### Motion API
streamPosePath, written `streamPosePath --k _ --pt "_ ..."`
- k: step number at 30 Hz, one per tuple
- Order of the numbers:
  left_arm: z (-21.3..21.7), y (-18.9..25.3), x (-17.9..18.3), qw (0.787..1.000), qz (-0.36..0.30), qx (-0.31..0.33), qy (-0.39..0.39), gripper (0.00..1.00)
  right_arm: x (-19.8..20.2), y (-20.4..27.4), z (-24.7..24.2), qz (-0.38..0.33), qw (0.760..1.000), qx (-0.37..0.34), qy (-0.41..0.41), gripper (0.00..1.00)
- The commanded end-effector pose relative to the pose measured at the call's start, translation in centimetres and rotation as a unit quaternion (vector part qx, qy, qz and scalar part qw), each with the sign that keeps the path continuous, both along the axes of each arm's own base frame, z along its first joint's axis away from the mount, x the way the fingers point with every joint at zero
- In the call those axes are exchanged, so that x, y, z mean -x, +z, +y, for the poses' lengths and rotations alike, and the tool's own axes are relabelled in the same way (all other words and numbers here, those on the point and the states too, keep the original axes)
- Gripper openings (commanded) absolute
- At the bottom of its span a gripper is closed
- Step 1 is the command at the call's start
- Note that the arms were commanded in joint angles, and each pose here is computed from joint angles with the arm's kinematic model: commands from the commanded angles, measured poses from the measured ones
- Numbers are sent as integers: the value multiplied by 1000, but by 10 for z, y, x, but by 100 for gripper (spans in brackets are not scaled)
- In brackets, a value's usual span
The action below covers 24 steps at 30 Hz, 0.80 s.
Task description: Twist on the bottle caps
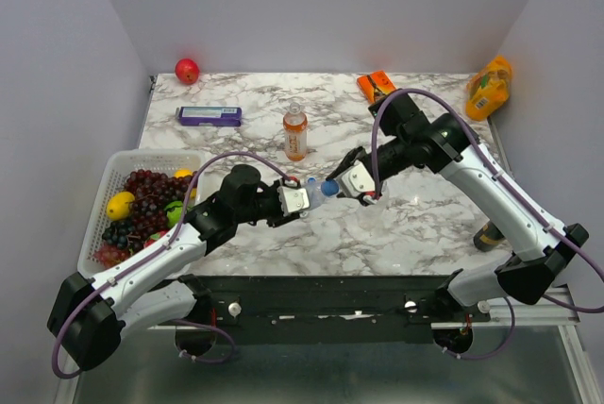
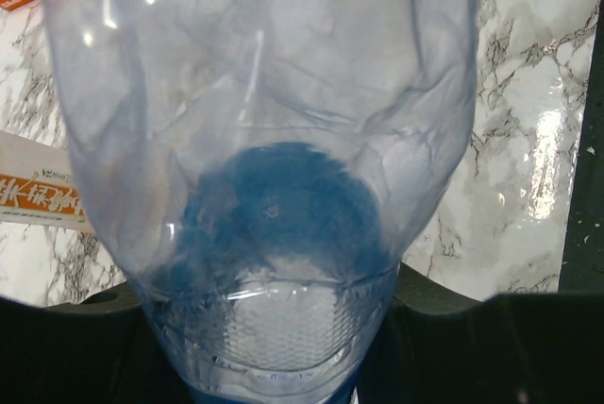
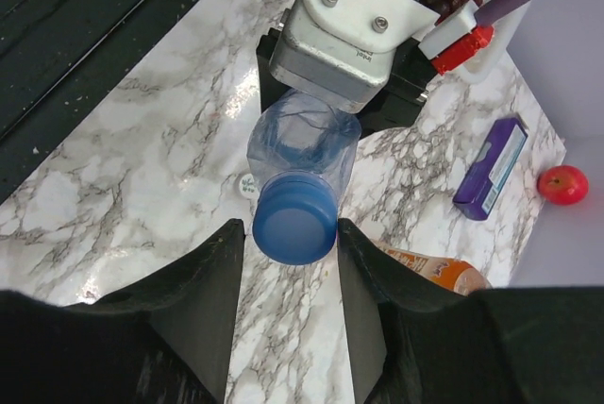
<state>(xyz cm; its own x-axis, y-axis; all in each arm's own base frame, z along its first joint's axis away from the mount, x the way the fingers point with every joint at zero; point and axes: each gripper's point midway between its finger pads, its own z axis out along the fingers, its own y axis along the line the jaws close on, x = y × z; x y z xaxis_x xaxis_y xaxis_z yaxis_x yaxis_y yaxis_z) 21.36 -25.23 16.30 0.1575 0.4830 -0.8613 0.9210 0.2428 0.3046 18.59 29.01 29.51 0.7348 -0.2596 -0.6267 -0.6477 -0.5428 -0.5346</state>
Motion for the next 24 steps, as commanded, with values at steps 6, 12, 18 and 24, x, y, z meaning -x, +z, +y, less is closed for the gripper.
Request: streamPosePath --k 6,12,18,24 --pt "-9 14 -2 1000 0 28 -7 0 15 2 1 -3 999 -15 33 47" --pt "-12 15 -3 999 10 32 -8 0 16 7 4 -8 999 -37 33 47" --pt "-16 16 -3 999 15 37 -10 0 18 7 4 -9 999 -40 35 48" --pt "-16 18 -7 999 13 41 -2 0 16 11 7 10 999 -39 25 12"
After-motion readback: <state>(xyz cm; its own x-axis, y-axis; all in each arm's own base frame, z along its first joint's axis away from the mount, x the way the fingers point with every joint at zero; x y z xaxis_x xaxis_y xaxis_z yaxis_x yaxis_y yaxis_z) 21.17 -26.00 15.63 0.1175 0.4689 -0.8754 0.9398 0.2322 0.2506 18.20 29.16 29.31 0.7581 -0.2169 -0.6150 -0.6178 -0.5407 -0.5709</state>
